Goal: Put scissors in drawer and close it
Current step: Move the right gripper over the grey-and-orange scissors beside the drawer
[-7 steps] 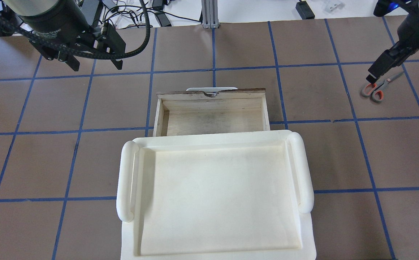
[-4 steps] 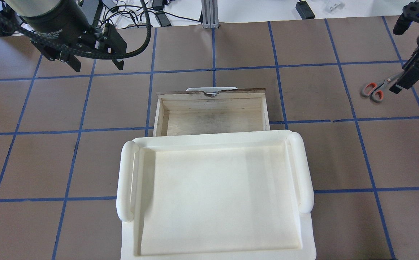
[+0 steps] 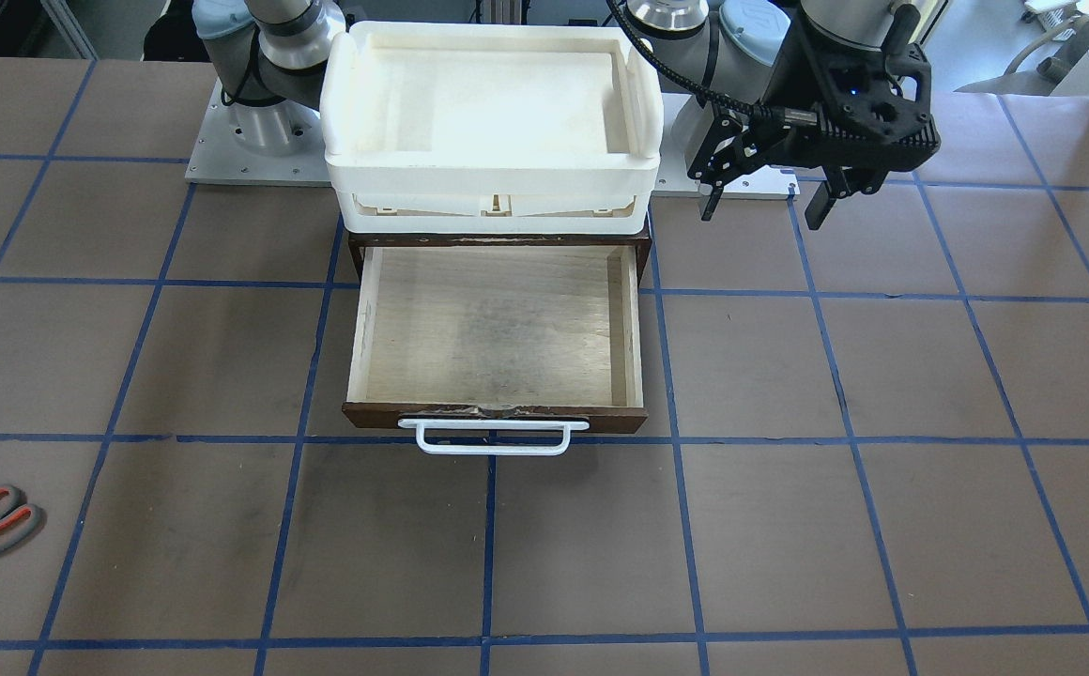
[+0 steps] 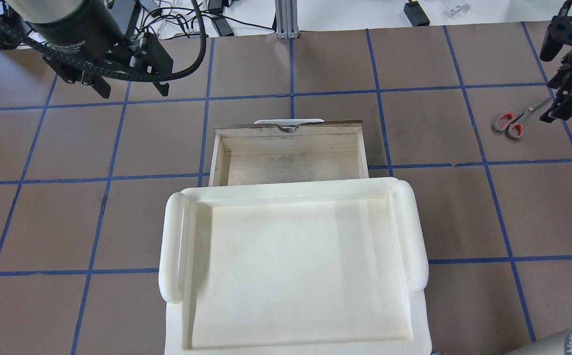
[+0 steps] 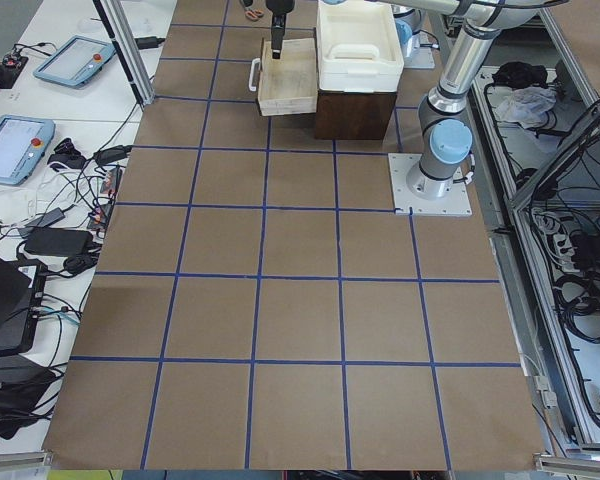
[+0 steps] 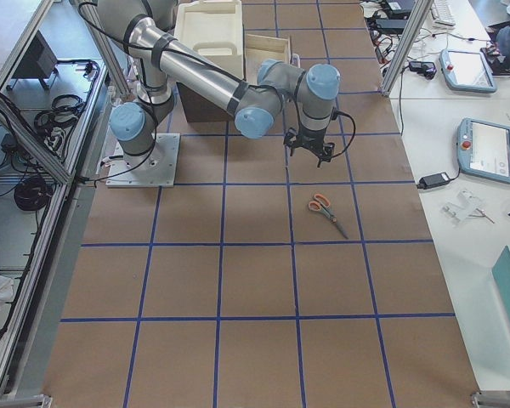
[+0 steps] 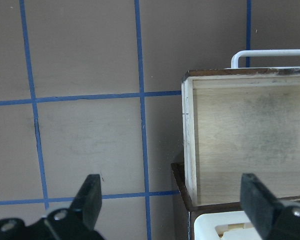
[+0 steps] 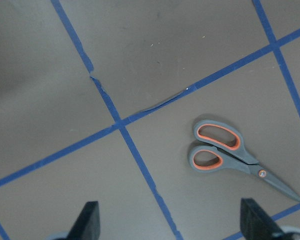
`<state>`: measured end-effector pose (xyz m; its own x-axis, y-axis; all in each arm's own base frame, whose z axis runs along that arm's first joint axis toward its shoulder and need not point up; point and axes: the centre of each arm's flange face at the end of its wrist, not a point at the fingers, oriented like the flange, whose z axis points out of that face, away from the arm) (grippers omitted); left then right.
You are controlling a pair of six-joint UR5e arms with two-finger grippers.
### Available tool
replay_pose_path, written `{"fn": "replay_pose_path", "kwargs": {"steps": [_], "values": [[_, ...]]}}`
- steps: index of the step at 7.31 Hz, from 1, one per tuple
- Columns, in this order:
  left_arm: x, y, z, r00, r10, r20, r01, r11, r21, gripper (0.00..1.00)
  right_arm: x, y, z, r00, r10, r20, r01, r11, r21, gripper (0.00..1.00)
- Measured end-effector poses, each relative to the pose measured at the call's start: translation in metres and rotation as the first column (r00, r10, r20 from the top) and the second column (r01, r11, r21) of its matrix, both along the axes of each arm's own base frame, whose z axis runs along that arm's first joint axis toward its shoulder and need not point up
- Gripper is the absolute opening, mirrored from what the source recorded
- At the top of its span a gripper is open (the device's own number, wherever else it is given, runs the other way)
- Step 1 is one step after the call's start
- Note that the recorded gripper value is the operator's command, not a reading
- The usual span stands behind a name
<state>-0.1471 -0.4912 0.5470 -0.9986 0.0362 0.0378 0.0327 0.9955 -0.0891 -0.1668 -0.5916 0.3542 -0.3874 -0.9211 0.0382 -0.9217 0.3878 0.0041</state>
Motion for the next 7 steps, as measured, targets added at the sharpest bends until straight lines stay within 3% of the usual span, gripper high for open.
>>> {"fn": "replay_pose_path", "kwargs": {"steps": [1,4,6,7], "values": [[0.000,0.001,-0.001,1.000,0.001,-0.001,-0.001,1.000,0.002,1.00,-0.016,-0.008,-0.016,0.995,0.097,-0.025,-0.097,0.995,-0.013,1.00],[-0.001,0.001,-0.003,1.000,0.000,-0.002,0.000,1.000,0.004,1.00,-0.041,-0.026,-0.052,0.943,0.319,-0.093,-0.321,0.947,-0.006,1.00],[-0.001,-0.001,-0.005,1.000,0.001,-0.003,-0.001,1.000,0.006,1.00,-0.051,-0.034,-0.071,0.889,0.446,-0.104,-0.449,0.894,0.004,0.99],[-0.001,-0.001,-0.005,1.000,0.001,-0.003,-0.001,1.000,0.007,1.00,-0.058,-0.038,-0.082,0.842,0.528,-0.112,-0.531,0.847,0.004,0.99]]}}
